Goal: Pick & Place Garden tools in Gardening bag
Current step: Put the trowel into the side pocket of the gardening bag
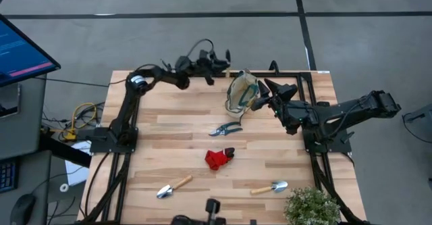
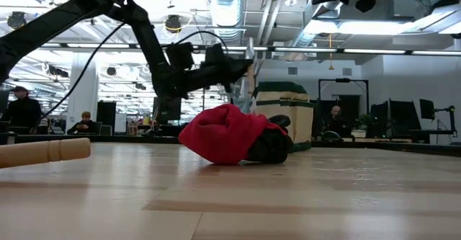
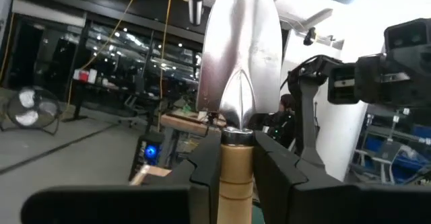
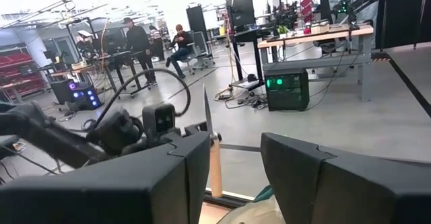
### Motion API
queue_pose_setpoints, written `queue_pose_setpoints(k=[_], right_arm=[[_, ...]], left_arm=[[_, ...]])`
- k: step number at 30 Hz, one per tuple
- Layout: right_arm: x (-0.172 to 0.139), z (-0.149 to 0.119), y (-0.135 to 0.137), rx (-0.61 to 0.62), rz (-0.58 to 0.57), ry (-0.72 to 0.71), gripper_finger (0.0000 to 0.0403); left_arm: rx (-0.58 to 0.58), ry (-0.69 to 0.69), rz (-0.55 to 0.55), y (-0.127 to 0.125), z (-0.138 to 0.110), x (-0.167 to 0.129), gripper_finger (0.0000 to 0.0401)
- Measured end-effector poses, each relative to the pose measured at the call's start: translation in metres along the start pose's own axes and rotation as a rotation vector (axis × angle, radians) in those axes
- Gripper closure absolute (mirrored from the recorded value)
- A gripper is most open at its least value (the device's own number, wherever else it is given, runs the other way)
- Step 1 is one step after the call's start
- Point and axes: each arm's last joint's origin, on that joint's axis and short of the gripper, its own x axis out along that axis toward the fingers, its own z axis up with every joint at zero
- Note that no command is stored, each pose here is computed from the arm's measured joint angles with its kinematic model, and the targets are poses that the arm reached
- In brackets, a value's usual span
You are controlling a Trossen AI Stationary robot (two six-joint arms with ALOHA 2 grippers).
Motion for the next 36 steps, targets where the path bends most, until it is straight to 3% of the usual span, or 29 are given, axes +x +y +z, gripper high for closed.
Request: queue_pose_setpoints(k=[6,13,22,36], right_arm=[[0.000,0.000,0.000,-0.006,-0.001,0.001,0.0275],[0.004,0.000,-0.002,-0.008,-0.019,-0.002,0.0275],[0.006,0.001,-0.003,0.005,-0.027,-0.009,0.0275],[0.006,0.002,-0.003,0.013,-0.026,-0.012,0.0275]], left_arm=[[0.015,0.009,0.068,0.020,0.007,-0.021,0.0339],[-0.049,0.050,0.142,0.020,-0.036,-0.025,0.0339],[-0.094,0.025,0.118,0.027,-0.059,-0.004,0.0339],[-0.154,-0.064,0.032,0.013,-0.051,0.021,0.0337]])
